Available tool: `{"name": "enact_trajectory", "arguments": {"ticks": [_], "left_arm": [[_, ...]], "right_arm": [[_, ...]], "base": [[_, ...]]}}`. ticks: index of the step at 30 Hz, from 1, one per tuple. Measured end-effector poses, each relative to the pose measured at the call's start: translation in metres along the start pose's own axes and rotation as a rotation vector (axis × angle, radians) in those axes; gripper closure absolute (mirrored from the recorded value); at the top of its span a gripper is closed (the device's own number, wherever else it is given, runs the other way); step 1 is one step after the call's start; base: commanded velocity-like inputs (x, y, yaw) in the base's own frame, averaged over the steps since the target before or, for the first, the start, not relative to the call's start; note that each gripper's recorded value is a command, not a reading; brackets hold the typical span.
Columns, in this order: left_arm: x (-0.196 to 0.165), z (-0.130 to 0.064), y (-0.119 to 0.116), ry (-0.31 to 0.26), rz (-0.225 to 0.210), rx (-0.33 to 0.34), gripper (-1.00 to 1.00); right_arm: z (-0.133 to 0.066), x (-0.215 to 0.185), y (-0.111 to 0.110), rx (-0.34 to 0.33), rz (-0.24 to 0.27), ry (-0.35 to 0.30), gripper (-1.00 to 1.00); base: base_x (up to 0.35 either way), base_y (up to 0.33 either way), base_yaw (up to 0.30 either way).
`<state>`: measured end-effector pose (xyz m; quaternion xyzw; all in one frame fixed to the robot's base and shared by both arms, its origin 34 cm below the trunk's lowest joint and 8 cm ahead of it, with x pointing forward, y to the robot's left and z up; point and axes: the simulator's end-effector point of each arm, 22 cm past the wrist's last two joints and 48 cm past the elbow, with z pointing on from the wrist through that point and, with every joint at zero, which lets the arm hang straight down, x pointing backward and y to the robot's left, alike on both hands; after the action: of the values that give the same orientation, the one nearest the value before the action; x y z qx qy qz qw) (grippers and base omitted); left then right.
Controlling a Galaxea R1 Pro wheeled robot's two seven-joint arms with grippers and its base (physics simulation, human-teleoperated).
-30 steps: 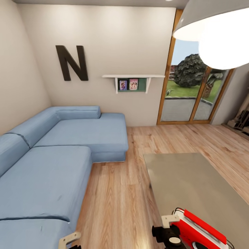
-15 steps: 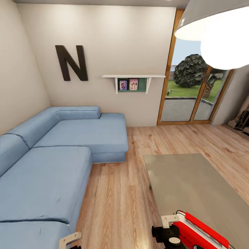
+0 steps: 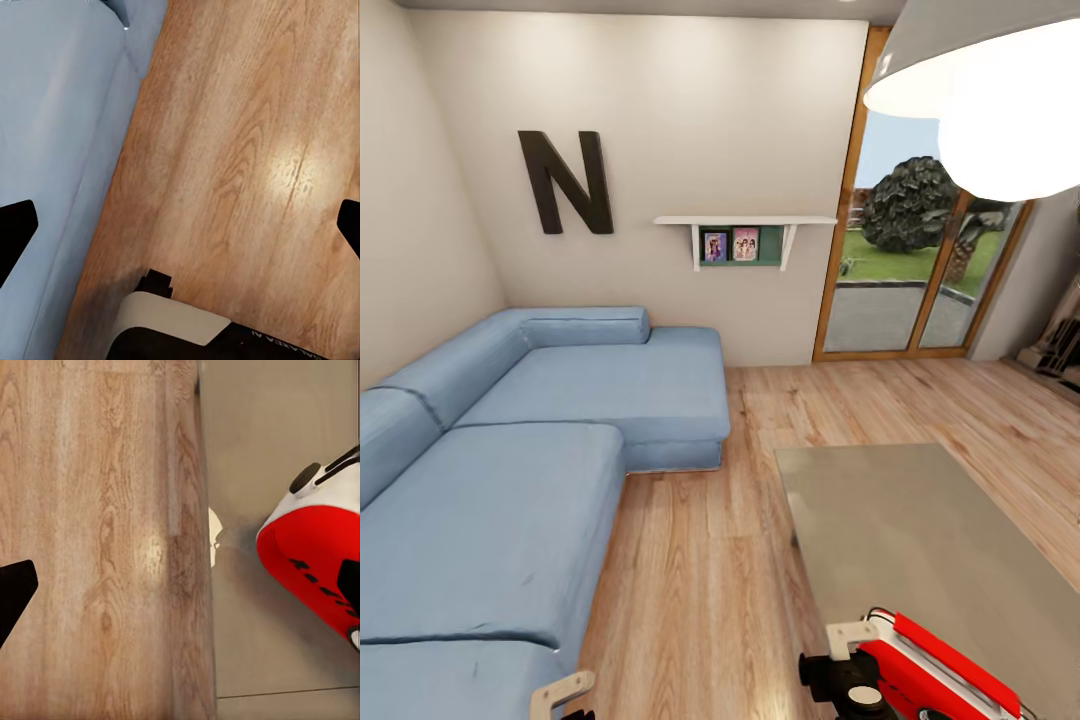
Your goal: Turn on the radio receiver that's on the table in the living room.
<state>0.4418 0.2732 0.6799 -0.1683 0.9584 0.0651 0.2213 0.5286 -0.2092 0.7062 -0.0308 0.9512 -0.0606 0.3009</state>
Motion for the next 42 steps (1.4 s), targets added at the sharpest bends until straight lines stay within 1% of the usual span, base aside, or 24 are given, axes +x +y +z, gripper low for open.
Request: {"name": "enact_trajectory", "arguments": {"ticks": [14,26,32,42], "left_arm": [[0.0000,0.0000,0.0000,0.000,0.000,0.000,-1.00],[0.0003,0.0000,-0.0002,0.001,-0.001,0.001,-1.00],[0.0005,0.0001,-0.0005,0.001,-0.001,0.002,-1.00],[0.0007,0.0002,-0.0005,0.002,-0.001,0.002,-1.00]], "right_arm": [[0.0000,0.0001,0.0001,-0.001,0.001,0.000,-1.00],[0.0000,0.0001,0.0001,-0.001,0.001,0.000,-1.00],[0.0000,0.0001,0.0000,0.000,0.001,0.000,-1.00],[0.0001,0.0006,0.0002,-0.001,0.001,0.002,-1.00]], "base": [[0.000,0.000,-0.267],[0.000,0.003,-0.025],[0.064,0.161,0.000],[0.010,0.015,0.000]]}}
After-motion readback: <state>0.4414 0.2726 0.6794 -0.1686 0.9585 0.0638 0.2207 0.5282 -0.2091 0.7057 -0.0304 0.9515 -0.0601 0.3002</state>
